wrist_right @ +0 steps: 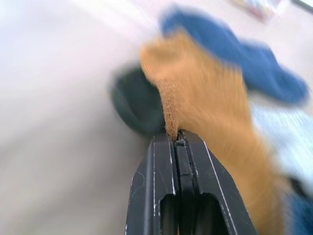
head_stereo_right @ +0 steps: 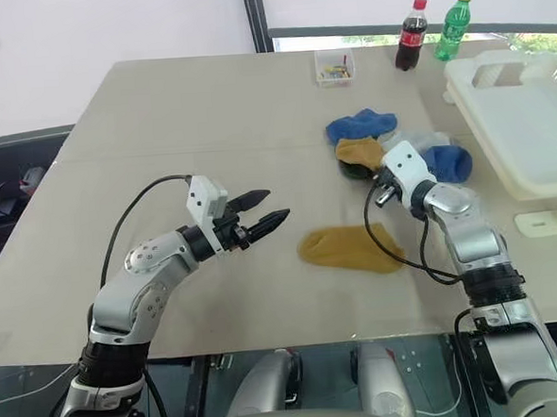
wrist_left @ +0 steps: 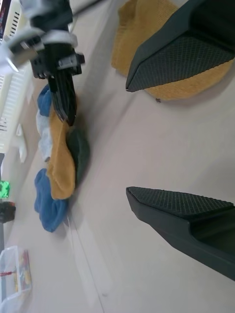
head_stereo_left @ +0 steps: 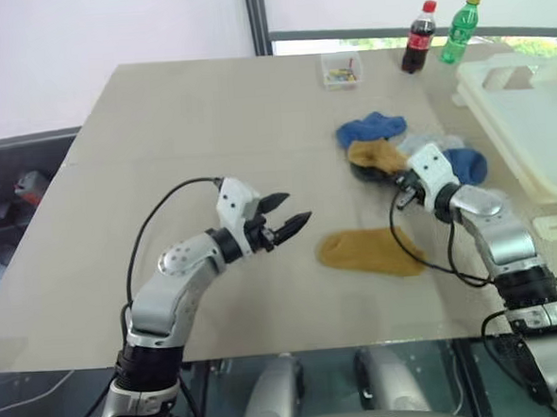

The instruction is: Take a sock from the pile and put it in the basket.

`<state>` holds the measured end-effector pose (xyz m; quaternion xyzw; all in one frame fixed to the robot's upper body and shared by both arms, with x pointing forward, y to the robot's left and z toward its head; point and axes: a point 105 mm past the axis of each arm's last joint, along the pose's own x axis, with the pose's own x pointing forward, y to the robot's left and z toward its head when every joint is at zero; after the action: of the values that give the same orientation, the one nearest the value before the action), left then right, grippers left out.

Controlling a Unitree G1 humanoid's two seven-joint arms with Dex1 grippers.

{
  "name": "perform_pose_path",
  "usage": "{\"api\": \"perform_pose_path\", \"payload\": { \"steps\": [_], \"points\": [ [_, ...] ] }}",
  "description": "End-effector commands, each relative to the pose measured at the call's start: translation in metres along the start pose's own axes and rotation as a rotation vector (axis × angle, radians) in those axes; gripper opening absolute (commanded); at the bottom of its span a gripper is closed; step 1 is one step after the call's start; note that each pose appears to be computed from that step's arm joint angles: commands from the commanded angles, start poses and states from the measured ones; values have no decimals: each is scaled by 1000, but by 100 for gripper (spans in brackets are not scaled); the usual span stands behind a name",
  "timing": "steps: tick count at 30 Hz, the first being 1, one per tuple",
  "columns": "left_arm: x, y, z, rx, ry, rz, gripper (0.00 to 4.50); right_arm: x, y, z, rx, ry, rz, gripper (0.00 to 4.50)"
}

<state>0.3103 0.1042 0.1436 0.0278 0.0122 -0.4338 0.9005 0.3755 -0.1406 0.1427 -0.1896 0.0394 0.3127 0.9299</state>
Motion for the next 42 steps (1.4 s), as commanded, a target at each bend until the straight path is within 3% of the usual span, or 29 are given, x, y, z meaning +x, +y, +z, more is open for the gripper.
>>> {"api": "perform_pose_path", "payload": {
  "steps": [1, 9, 13, 21, 26, 28, 35, 42],
  "points": [
    [0, -2, 14, 33, -48, -4, 331, -1, 30, 31, -3, -92, 121, 5],
    [-2, 4, 14, 30, -41, 17, 331, 16, 75, 47, -31, -123, 274, 5],
    [-9, 11, 12, 18, -36, 55, 331, 24, 104, 41, -87, -104, 390, 5],
    [-33, 25, 4, -19, 11, 136, 331, 41, 113, 21, -284, -42, 439, 5],
    [-44, 35, -5, -97, 63, 199, 331, 30, 103, 28, -305, -84, 437, 154],
    [-45, 42, -11, -154, 88, 232, 331, 22, 101, 35, -272, -114, 441, 246],
    [-36, 74, -22, -364, 102, 380, 331, -9, 94, 52, -144, -173, 429, 246],
    [-9, 79, -42, -358, 203, 356, 331, -21, 81, 49, -99, -153, 327, 246]
  ]
}}
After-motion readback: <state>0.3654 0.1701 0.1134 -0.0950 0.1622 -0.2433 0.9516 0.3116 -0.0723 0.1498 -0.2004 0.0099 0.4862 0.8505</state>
